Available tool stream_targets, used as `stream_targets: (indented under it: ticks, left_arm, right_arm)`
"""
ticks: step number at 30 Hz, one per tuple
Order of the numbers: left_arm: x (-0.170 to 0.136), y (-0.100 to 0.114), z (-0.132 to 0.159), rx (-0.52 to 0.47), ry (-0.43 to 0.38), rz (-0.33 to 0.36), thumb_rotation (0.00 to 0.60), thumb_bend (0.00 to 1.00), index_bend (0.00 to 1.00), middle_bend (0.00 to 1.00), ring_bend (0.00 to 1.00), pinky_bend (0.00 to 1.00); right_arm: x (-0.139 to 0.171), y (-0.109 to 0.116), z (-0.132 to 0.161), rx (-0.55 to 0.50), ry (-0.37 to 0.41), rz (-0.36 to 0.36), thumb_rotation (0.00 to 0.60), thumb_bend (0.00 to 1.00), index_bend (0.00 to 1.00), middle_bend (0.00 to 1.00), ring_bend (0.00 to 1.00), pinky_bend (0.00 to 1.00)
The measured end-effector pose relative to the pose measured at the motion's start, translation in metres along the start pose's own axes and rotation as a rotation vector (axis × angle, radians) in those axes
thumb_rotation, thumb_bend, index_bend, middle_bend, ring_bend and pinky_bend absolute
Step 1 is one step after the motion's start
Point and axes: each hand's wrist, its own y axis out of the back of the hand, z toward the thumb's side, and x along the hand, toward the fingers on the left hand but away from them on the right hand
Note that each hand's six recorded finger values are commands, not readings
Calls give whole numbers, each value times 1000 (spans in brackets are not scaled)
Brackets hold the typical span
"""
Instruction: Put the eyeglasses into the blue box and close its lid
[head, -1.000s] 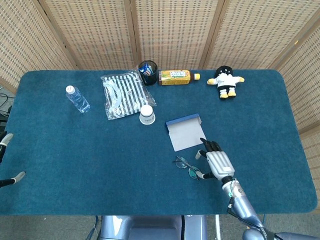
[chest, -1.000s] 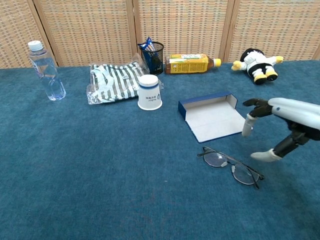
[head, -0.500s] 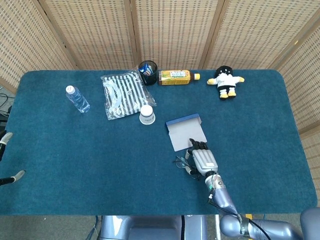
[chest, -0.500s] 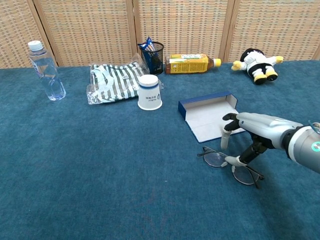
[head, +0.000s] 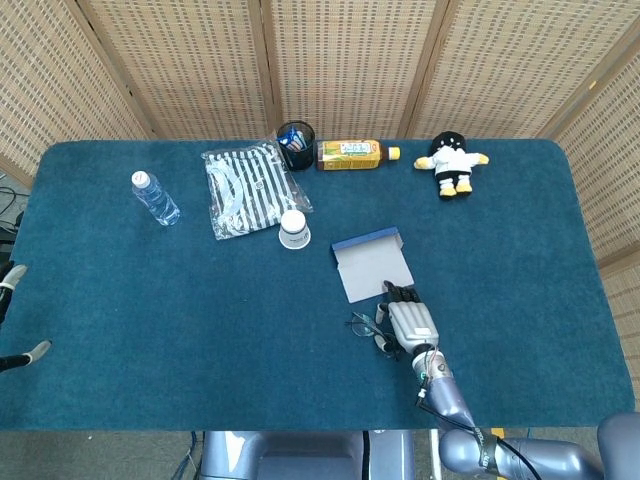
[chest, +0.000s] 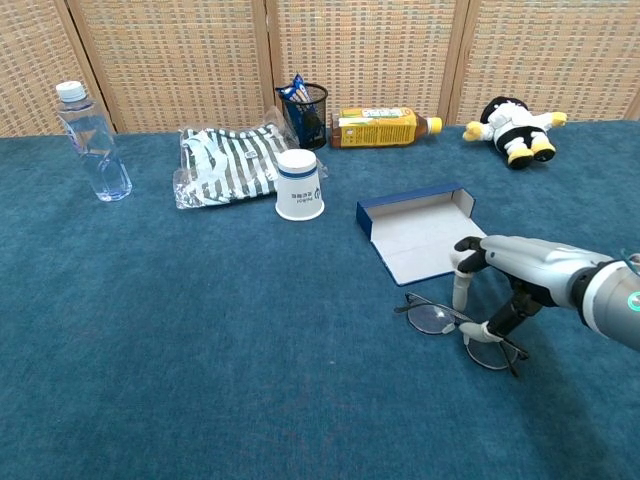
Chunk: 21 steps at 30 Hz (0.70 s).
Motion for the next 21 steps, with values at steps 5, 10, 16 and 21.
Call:
stream_targets:
  ticks: [5, 10, 16, 21]
  left_arm:
    - [0, 0, 0, 0, -1, 1, 600, 0, 0, 0, 0, 0]
    - [-1, 0, 0, -2, -1, 2, 600, 0, 0, 0, 0, 0]
    - [0, 0, 0, 0, -2, -1, 600, 0, 0, 0, 0, 0]
    - [0, 0, 1, -1, -2, 0, 600, 0, 0, 0, 0, 0]
  right_arm:
    - [2, -3, -3, -4, -3, 2, 600, 406, 473, 0, 0, 0]
    - [0, -7, -8, -1, -14, 8, 600, 435, 516, 0, 0, 0]
    - [0, -8, -10, -1, -14, 7, 600, 520, 563, 0, 0, 0]
    - [0, -8, -9, 2, -8, 5, 600, 572, 596, 0, 0, 0]
